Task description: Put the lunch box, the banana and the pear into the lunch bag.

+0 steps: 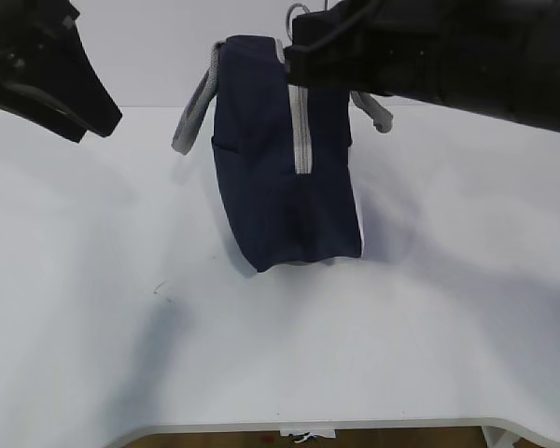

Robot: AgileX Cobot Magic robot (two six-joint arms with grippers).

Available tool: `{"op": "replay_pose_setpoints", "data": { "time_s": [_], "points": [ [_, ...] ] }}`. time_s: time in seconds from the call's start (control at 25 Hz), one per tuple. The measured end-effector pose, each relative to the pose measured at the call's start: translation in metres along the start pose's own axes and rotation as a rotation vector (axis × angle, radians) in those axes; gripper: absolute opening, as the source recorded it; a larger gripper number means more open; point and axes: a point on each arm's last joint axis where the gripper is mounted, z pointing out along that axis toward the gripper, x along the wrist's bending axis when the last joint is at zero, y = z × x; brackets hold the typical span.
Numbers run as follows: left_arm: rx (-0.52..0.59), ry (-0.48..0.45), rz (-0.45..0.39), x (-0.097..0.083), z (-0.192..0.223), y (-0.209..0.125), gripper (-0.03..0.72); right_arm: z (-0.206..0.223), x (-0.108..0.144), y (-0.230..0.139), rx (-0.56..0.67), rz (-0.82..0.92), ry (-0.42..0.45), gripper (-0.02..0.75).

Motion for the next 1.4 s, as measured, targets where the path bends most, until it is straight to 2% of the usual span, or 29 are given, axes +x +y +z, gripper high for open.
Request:
{"op": "replay_pose_setpoints", "data": {
  "time_s": [0.24, 0.64, 0.8, 1.08, 1.16, 1.2, 1.4],
  "points": [
    [0.019, -0.019, 0.038, -0.014, 0.006, -0.002, 0.317, 0.013, 0.001, 0.017, 0.038, 0.019, 0.000, 0.001],
    [0.020, -0.029, 0.041, -0.016, 0.007, -0.002, 0.318, 0.032, 0.003, 0.026, 0.128, 0.005, 0.004, 0.001],
    [0.020, -0.029, 0.041, -0.016, 0.007, -0.002, 0.318, 0.034, 0.003, 0.038, 0.112, 0.011, 0.006, 0.001],
    [-0.090, -0.007, 0.040, -0.014, 0.006, 0.008, 0.324, 0.039, 0.005, 0.041, 0.116, 0.110, 0.013, 0.001],
    [-0.120, -0.002, 0.039, -0.014, 0.006, 0.011, 0.351, 0.040, 0.005, 0.040, 0.121, 0.121, 0.014, 0.001],
    [-0.126, -0.008, 0.036, -0.014, 0.006, 0.012, 0.394, 0.040, 0.005, 0.040, 0.125, 0.124, 0.015, 0.001],
    [-0.129, -0.042, 0.039, -0.017, 0.019, 0.017, 0.426, 0.040, 0.005, 0.039, 0.142, 0.127, 0.016, 0.001]
  ]
}}
